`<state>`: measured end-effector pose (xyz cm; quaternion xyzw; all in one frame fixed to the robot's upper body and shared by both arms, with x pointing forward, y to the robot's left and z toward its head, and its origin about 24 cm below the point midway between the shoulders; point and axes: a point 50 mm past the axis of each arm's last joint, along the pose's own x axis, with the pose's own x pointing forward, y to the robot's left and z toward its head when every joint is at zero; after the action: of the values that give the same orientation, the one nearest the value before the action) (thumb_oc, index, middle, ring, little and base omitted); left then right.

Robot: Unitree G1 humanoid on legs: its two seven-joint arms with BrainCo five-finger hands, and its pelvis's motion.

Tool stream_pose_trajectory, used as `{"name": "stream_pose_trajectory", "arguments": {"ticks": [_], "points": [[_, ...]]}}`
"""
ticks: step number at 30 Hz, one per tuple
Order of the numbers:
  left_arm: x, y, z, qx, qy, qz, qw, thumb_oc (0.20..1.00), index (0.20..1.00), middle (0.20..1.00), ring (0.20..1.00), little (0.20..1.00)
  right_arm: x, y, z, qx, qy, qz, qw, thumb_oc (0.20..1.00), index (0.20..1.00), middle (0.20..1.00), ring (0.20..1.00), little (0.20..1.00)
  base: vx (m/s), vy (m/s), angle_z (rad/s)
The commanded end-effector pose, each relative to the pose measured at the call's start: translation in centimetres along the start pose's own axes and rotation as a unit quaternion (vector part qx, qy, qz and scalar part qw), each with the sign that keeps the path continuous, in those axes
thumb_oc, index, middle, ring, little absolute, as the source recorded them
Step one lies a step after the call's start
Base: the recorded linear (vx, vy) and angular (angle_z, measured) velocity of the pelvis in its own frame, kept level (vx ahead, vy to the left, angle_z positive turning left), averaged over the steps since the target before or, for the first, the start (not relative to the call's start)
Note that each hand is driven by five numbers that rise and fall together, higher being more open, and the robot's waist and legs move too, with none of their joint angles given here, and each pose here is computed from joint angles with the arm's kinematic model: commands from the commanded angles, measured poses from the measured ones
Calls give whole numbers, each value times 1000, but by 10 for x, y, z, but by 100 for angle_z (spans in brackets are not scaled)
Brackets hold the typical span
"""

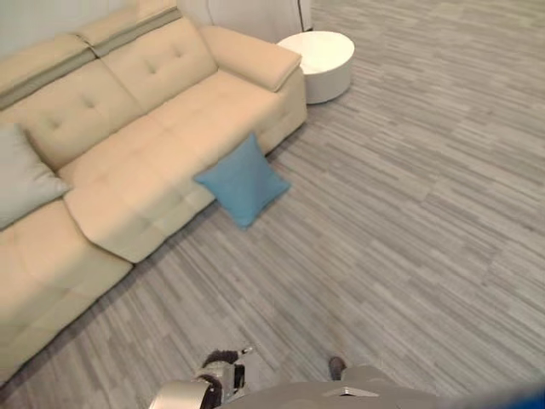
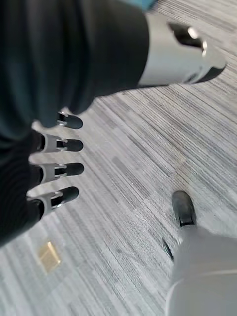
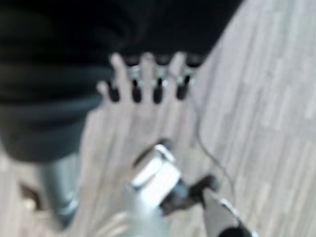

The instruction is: Pick up all the scattered cushions and arrange them neatly on the sofa.

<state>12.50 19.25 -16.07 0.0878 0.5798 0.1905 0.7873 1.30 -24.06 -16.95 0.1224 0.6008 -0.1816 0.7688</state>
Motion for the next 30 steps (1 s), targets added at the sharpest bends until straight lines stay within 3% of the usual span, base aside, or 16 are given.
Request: {"name": "stream_pose_trajectory", "arguments": {"ticks": [1, 6, 10, 18, 20, 23, 27, 29, 30], "points": [[1, 5, -10, -14, 24, 20, 999, 1000, 1000, 1000, 1000, 1000, -1, -14, 19, -23, -19, -26, 999, 1000, 1000, 1000, 1000, 1000, 176, -87, 39], [2, 32, -57, -19, 103, 62, 993, 1000, 1000, 1000, 1000, 1000, 5, 12, 66, -43, -84, 2, 996, 1000, 1000, 1000, 1000, 1000, 362, -11, 12], [-3, 66, -105, -70, 173, 120, 975, 1000, 1000, 1000, 1000, 1000, 6, 31, 43, -80, -75, 22, 994, 1000, 1000, 1000, 1000, 1000, 660, 78, -33], [6, 73, -62, -132, 116, 163, 971, 1000, 1000, 1000, 1000, 1000, 4, 27, 35, -85, -77, 18, 993, 1000, 1000, 1000, 1000, 1000, 342, 36, 50], [9, 74, -38, -175, 83, 186, 963, 1000, 1000, 1000, 1000, 1000, 3, 24, 19, -101, -55, 19, 993, 1000, 1000, 1000, 1000, 1000, 531, -250, 90], [8, 72, -36, -222, 93, 199, 950, 1000, 1000, 1000, 1000, 1000, 1, 13, 3, -98, -21, 3, 995, 1000, 1000, 1000, 1000, 1000, 306, -225, 89], [5, 73, -59, -299, 141, 213, 919, 1000, 1000, 1000, 1000, 1000, 0, 7, -5, -95, -8, -1, 995, 1000, 1000, 1000, 1000, 1000, 275, -331, 90], [3, 83, -70, -384, 174, 243, 874, 1000, 1000, 1000, 1000, 1000, 0, 9, 3, -83, -31, 3, 996, 1000, 1000, 1000, 1000, 1000, 243, -276, 45], [2, 91, -75, -440, 195, 267, 835, 1000, 1000, 1000, 1000, 1000, 0, 13, 9, -110, -50, 3, 993, 1000, 1000, 1000, 1000, 1000, 204, -184, 89]]}}
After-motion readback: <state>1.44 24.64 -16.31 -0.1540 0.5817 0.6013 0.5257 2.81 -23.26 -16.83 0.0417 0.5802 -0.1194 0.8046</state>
